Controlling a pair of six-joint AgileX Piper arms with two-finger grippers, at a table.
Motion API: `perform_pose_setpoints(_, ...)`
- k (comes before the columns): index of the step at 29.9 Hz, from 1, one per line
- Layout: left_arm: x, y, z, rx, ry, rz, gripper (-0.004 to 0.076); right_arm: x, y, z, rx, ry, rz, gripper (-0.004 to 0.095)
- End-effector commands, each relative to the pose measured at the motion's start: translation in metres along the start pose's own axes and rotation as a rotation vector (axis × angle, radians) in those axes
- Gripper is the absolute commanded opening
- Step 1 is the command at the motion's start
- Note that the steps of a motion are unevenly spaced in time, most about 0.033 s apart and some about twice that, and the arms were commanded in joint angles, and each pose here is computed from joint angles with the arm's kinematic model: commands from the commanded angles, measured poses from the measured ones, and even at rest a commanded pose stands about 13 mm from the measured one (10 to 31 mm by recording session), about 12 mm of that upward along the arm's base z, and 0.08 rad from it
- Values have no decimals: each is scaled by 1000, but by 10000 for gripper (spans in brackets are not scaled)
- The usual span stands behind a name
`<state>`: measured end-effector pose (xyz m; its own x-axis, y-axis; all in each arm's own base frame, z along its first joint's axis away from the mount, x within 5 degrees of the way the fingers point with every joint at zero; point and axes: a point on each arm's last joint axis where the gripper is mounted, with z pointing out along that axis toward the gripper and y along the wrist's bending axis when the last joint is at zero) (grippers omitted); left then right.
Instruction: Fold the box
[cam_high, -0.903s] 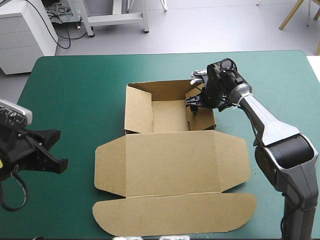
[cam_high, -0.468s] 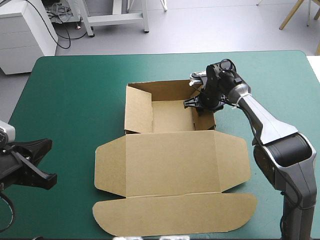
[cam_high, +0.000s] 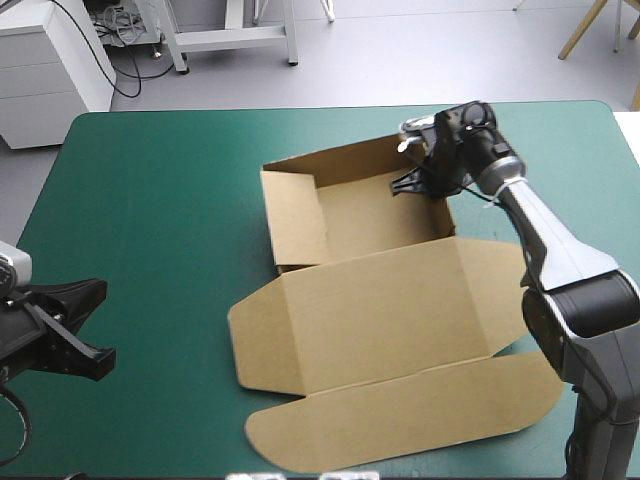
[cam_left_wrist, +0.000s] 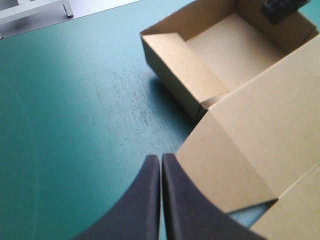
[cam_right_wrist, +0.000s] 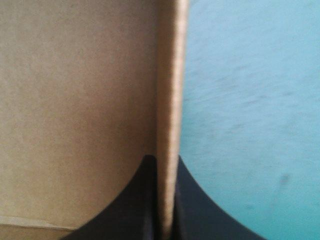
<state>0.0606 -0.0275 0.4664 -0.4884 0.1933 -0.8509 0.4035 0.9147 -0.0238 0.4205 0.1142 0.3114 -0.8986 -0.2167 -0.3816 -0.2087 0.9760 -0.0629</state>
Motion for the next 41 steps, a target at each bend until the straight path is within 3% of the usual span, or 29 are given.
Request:
perform_pose_setpoints(1,1,-1,-3,8,31,5,-10,-7,-67,-85,195,-234,37,-19)
perform_pose_setpoints(6,0,-1,-2,9,33,84,-10,7,-165,-117,444,-281,160,-19)
perform_pose_setpoints(9,0,-1,-2,9,33,84,-10,25,-217,-114,495,-257,276,-19)
perform_pose_setpoints(13,0,-1,-2,13,33,83,-10,52,-273,-96,468,-202,438,-19)
perform_pose_setpoints(17,0,-2,-2,20,33,81,-10,78,-317,-69,384,-154,590,-19)
perform_pose_setpoints(22,0,-3,-2,36,33,76,-10,101,-344,-42,316,-69,655,11)
perform_pose_setpoints(25,0,-5,-2,51,33,71,-10,104,-349,-38,320,-55,643,139)
perform_pose_setpoints(28,0,-5,-2,55,34,70,-10,107,-351,-39,327,-52,644,368)
perform_pose_setpoints(32,0,-5,-2,53,33,71,-10,109,-354,-42,332,-58,669,789)
perform_pose_setpoints(34,0,-5,-2,53,33,71,-10,109,-353,-45,335,-66,674,892)
perform_pose_setpoints(41,0,-4,-2,41,33,75,-10,104,-332,-104,347,-191,634,900)
